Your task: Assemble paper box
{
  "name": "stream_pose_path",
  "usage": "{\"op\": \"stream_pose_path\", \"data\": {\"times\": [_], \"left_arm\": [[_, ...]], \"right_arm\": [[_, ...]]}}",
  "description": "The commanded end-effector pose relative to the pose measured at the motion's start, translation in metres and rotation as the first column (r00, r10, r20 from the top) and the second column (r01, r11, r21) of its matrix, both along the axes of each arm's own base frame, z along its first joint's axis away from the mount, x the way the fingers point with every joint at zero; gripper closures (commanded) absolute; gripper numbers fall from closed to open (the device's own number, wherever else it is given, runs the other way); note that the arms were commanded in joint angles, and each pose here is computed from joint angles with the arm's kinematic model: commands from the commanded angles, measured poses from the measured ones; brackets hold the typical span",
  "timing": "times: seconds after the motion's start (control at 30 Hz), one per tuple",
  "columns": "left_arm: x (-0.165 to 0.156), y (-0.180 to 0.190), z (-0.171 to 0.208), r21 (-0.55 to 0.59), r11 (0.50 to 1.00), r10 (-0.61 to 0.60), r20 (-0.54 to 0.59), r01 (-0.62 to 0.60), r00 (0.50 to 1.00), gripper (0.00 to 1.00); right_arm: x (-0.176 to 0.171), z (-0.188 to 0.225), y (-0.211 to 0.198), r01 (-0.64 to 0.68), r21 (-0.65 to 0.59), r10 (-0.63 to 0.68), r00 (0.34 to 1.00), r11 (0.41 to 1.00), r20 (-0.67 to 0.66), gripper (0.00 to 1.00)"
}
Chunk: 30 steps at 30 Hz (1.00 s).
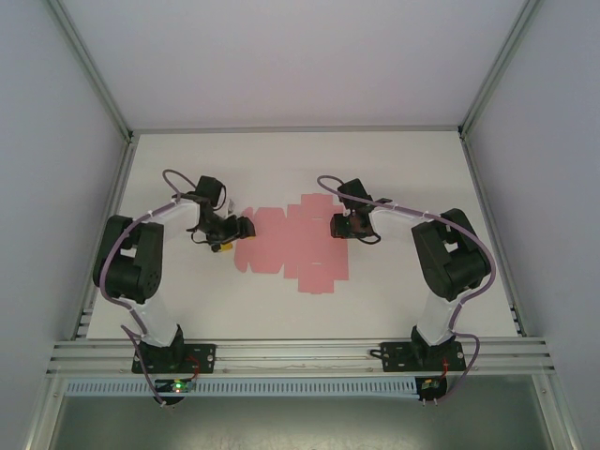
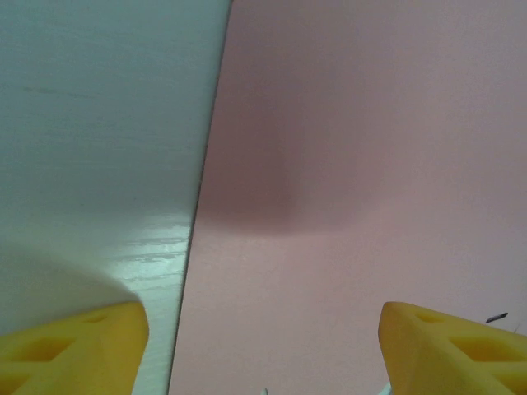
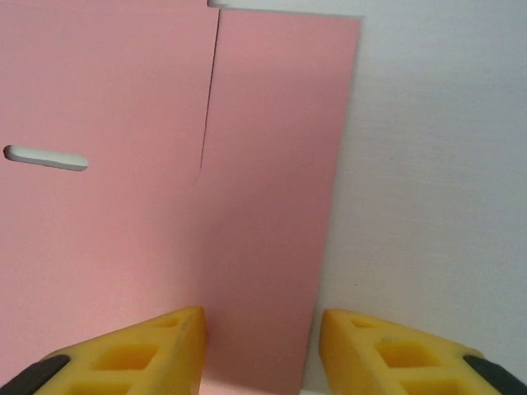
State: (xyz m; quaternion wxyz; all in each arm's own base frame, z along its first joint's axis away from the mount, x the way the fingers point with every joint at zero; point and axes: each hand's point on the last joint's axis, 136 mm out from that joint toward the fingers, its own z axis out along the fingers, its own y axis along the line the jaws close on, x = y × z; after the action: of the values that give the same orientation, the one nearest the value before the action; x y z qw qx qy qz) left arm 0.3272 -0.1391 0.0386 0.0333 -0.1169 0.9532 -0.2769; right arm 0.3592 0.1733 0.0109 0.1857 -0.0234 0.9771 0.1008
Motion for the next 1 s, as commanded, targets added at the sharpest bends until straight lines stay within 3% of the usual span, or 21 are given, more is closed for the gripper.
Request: {"op": "stream_pose_path", "data": {"times": [0.0,0.33,0.43,0.57,0.7,0.8,0.87,0.97], "left_arm": [[-0.002,-0.020,0.006,-0.064,0.995,-0.077,0.013,0.078,0.997,0.26],[-0.006,-0.027,-0.006,-0.058,0.994,-0.096,-0.029,0.095,0.995,0.26],[-0.007,-0.039,0.001,-0.145,0.984,-0.104,-0.005,0.102,0.995,0.26],[0.002,-0.067,0.049,-0.369,0.920,-0.087,0.136,0.131,0.987,0.27],[0.004,-0.077,0.119,-0.470,0.855,-0.055,0.342,0.222,0.938,0.24],[0.000,-0.074,0.144,-0.461,0.856,-0.031,0.405,0.233,0.914,0.21],[-0.003,-0.058,0.125,-0.340,0.928,-0.027,0.342,0.150,0.939,0.21],[-0.015,-0.031,0.094,-0.165,0.985,-0.013,0.247,0.055,0.969,0.22]], "right_arm": [[-0.045,-0.050,0.019,-0.075,0.072,0.088,0.975,0.995,-0.203,0.58],[-0.050,-0.053,0.025,-0.084,0.110,0.105,0.974,0.990,-0.201,0.60],[-0.053,-0.055,0.030,-0.089,0.142,0.118,0.972,0.986,-0.206,0.61],[-0.056,-0.054,0.037,-0.090,0.203,0.131,0.972,0.975,-0.196,0.61],[-0.058,-0.051,0.039,-0.081,0.271,0.134,0.974,0.959,-0.183,0.61],[-0.058,-0.050,0.038,-0.060,0.324,0.123,0.977,0.944,-0.176,0.62],[-0.057,-0.052,0.031,-0.040,0.305,0.098,0.979,0.952,-0.177,0.62],[-0.059,-0.052,0.025,-0.046,0.263,0.096,0.979,0.964,-0.179,0.62]]}}
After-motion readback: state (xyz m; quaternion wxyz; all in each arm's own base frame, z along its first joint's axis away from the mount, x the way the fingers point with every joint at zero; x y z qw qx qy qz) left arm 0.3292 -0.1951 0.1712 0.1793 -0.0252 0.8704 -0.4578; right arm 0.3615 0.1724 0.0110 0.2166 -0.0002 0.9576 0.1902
